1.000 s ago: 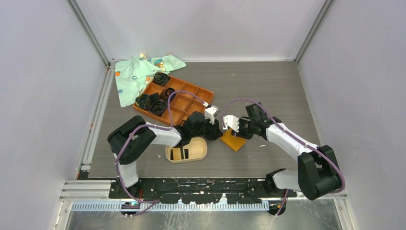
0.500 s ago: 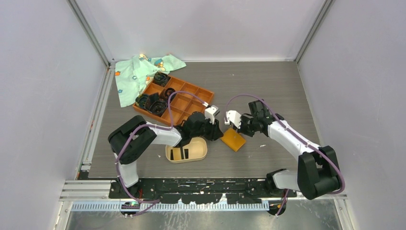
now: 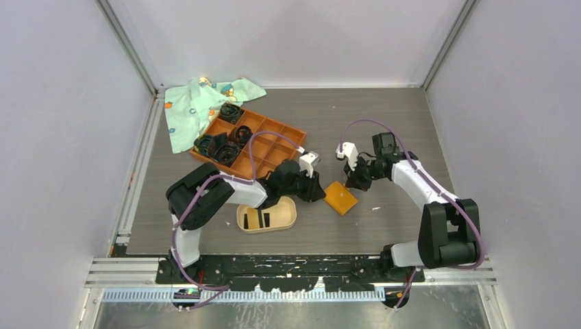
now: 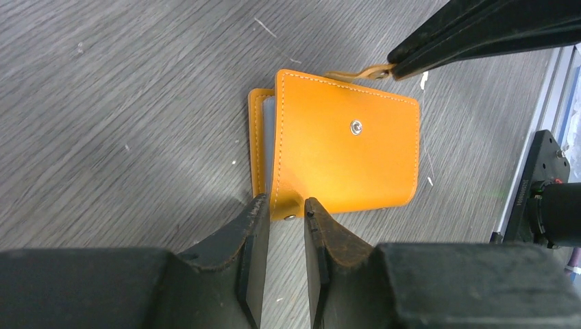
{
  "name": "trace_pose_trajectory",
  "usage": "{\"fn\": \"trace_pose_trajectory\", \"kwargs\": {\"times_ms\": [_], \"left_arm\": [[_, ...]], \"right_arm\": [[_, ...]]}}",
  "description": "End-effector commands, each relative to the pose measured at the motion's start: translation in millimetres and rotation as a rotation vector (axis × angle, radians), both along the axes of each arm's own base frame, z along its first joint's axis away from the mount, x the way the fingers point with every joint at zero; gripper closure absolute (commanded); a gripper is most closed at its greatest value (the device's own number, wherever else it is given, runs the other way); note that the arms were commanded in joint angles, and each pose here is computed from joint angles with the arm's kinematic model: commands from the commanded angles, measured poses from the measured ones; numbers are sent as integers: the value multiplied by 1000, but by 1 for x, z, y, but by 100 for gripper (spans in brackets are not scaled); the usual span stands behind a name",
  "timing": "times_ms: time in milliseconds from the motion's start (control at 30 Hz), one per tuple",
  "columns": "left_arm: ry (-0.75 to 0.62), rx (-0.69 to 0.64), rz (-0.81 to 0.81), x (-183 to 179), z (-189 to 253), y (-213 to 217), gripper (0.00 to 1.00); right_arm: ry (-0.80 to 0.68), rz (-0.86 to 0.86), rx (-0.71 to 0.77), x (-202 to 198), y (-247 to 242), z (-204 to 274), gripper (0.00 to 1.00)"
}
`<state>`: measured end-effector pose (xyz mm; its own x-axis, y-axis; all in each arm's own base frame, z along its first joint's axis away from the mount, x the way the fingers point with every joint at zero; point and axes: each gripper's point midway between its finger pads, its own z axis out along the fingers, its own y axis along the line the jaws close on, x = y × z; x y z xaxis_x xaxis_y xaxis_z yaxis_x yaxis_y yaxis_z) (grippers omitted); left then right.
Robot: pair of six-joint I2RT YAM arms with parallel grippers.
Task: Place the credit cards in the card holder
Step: Close the card holder at the center of the board.
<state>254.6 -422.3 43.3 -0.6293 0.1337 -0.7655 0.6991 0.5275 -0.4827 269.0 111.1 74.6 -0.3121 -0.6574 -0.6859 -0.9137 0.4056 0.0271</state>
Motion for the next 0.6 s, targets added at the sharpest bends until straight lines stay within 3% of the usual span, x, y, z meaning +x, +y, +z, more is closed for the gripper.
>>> {"fn": "trace_pose_trajectory", "kwargs": {"times_ms": [0, 567], "left_arm": [[-32, -95, -28, 5, 25, -25, 74], [-15, -184, -65, -5, 44, -43, 76]], "right_arm": [[-17, -19, 37, 13, 5, 16, 99], [19, 135, -43, -14, -5, -5, 99]]}}
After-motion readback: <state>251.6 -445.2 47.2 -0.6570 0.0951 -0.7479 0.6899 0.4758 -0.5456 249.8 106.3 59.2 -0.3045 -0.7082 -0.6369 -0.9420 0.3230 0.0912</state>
